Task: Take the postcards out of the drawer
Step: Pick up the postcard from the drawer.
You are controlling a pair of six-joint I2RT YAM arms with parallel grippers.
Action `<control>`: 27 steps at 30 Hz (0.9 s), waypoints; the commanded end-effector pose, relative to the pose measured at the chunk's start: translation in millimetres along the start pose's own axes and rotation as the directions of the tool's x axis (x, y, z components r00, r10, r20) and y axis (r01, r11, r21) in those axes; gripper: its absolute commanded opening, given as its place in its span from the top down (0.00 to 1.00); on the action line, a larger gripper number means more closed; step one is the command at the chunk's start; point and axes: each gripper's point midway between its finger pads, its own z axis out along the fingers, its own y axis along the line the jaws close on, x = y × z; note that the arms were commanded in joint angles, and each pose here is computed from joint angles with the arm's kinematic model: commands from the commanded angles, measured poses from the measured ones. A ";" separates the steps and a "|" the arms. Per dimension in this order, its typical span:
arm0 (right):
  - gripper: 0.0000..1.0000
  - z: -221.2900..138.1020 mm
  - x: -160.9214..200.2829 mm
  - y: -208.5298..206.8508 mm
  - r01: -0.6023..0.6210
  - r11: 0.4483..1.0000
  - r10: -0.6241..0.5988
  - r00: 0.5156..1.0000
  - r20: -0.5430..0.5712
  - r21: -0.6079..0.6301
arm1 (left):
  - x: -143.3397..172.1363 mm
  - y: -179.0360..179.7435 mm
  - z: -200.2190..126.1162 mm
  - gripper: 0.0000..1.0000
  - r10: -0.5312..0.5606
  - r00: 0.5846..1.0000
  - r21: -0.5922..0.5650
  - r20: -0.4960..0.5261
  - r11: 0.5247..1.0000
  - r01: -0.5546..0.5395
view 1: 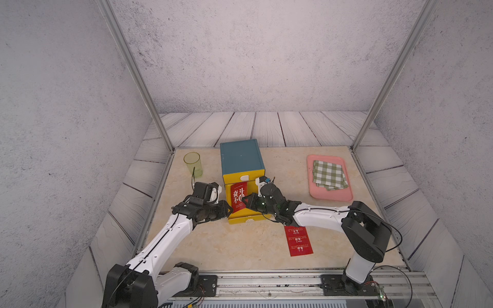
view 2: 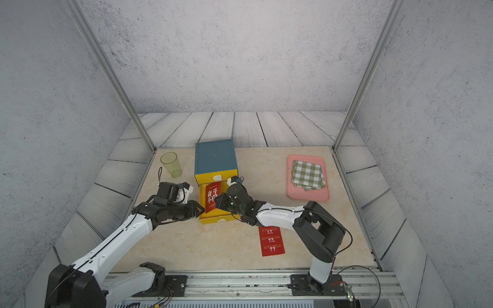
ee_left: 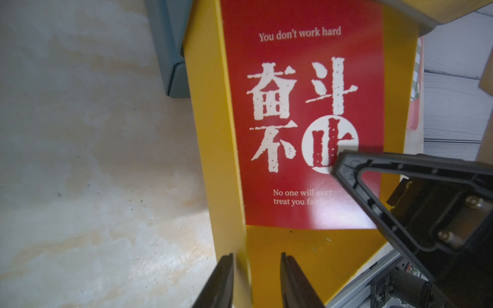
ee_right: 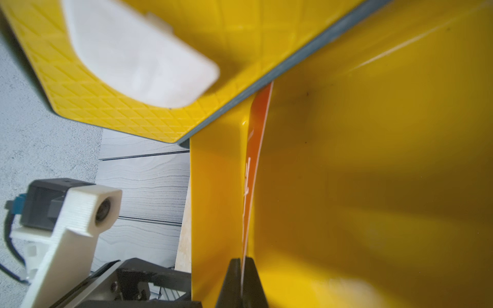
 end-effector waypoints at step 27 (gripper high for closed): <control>1.00 -67.5 -17.3 33.1 -0.086 0.995 0.087 0.996 0.015 -0.050 | -26.5 -16.0 -34.1 0.27 0.050 0.990 -0.022 0.129 0.999 -0.047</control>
